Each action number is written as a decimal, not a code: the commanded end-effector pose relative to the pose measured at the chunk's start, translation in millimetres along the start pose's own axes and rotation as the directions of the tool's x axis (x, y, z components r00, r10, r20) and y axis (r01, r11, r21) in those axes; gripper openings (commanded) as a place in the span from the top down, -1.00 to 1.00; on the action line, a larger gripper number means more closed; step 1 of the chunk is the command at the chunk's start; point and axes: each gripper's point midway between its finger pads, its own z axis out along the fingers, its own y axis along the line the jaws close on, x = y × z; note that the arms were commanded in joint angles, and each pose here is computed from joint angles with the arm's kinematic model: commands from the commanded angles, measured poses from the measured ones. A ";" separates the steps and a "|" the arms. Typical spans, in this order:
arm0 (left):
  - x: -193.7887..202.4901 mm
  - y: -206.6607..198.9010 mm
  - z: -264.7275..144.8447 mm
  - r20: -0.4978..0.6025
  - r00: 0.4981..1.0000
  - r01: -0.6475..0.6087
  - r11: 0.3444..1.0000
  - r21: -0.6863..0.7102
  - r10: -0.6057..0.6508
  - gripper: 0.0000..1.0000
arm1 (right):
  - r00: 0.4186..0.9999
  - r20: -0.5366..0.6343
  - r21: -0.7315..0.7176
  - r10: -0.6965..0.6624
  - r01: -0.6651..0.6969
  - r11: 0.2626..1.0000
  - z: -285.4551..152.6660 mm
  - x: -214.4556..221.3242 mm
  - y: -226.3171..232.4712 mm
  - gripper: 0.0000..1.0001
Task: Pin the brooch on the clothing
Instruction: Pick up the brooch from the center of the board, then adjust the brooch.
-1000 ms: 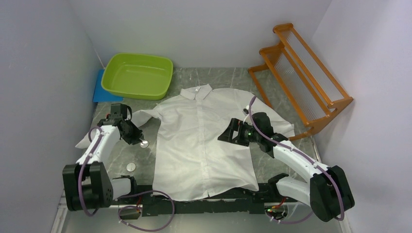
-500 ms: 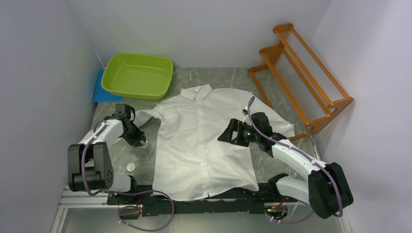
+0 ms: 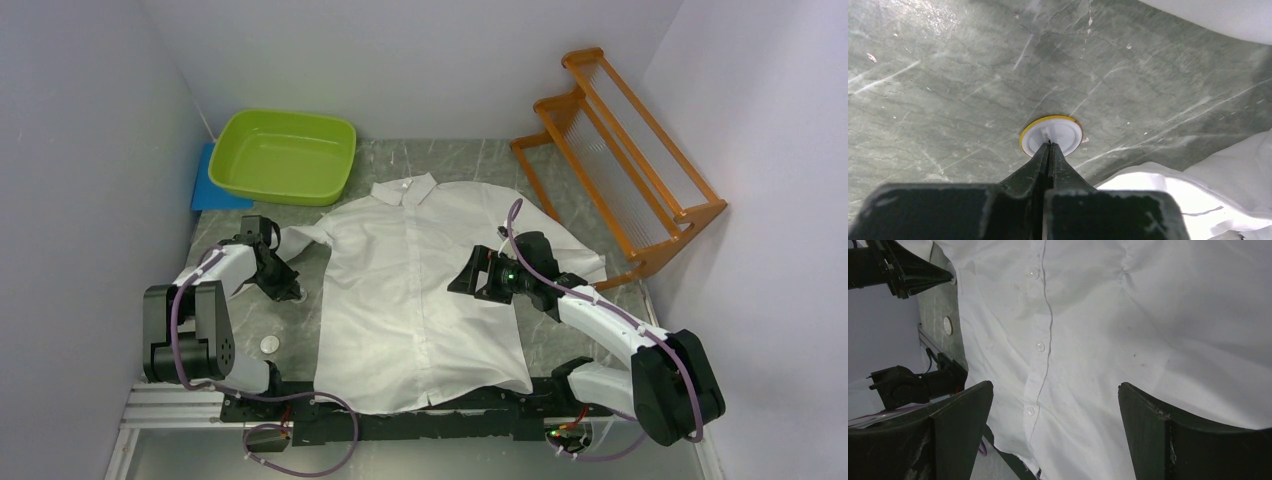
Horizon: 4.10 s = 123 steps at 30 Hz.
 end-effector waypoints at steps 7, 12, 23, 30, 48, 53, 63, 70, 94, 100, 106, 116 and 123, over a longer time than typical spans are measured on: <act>-0.9 2.3 -6.0 0.025 1.000 -0.007 1.000 0.002 0.007 0.95 | 0.998 0.050 -0.021 -0.045 0.047 0.999 -1.2 -19.4 14.0 -1.00; -5.6 -11.0 -30.1 0.076 0.996 -0.050 0.995 0.087 0.043 0.95 | 0.997 0.051 -0.035 -0.049 0.051 0.998 -2.1 -20.9 18.0 -1.00; 13.3 -74.4 -79.5 0.158 0.969 -0.234 0.906 0.353 0.189 0.95 | 0.998 0.051 -0.097 -0.042 0.047 0.994 -0.8 -23.0 33.9 -0.97; 60.9 -136.0 -83.8 0.166 0.914 -0.404 0.800 0.444 0.369 0.95 | 0.998 -0.006 -0.185 -0.059 0.057 0.981 13.8 -6.7 59.7 -0.82; 191.7 -212.5 -76.2 0.151 0.729 -0.648 0.601 0.468 0.668 0.95 | 0.996 -0.074 -0.258 -0.058 0.037 0.965 36.9 15.2 82.0 -0.30; 208.5 -219.4 -79.4 0.152 0.706 -0.662 0.567 0.490 0.692 0.95 | 0.994 -0.088 -0.257 -0.059 0.035 0.966 42.1 16.5 81.4 -0.09; 218.9 -217.6 -81.9 0.143 0.684 -0.679 0.552 0.484 0.716 0.95 | 0.994 -0.079 -0.213 -0.081 0.062 0.975 48.2 8.6 78.8 0.29; 218.7 -214.7 -85.1 0.148 0.685 -0.678 0.550 0.488 0.713 0.95 | 0.994 -0.052 -0.163 -0.100 0.090 0.983 47.6 0.8 74.2 0.43; 176.3 -188.5 -109.6 0.220 0.809 -0.576 0.662 0.480 0.545 -0.89 | 0.966 0.035 -0.119 -0.254 0.257 0.959 24.0 -13.5 76.4 1.00; 170.2 -188.1 -141.0 0.298 0.822 -0.551 0.546 0.631 0.485 -0.89 | 0.928 0.183 -0.127 -0.325 0.350 0.928 -9.0 -34.4 97.7 1.00; 163.6 -180.2 -171.3 0.406 0.768 -0.623 0.432 0.652 0.495 -0.76 | 0.844 0.401 -0.076 -0.355 0.417 0.906 -56.3 -65.0 116.6 1.00; 166.1 -176.4 -224.6 0.611 0.639 -0.741 0.161 0.652 0.467 -0.75 | 0.761 0.498 -0.119 -0.415 0.534 0.837 -84.1 -68.3 140.4 1.00; 174.8 -176.4 -248.3 0.636 0.624 -0.735 0.062 0.676 0.454 -0.68 | 0.710 0.563 -0.269 -0.423 0.641 0.719 -103.1 -47.6 168.2 1.00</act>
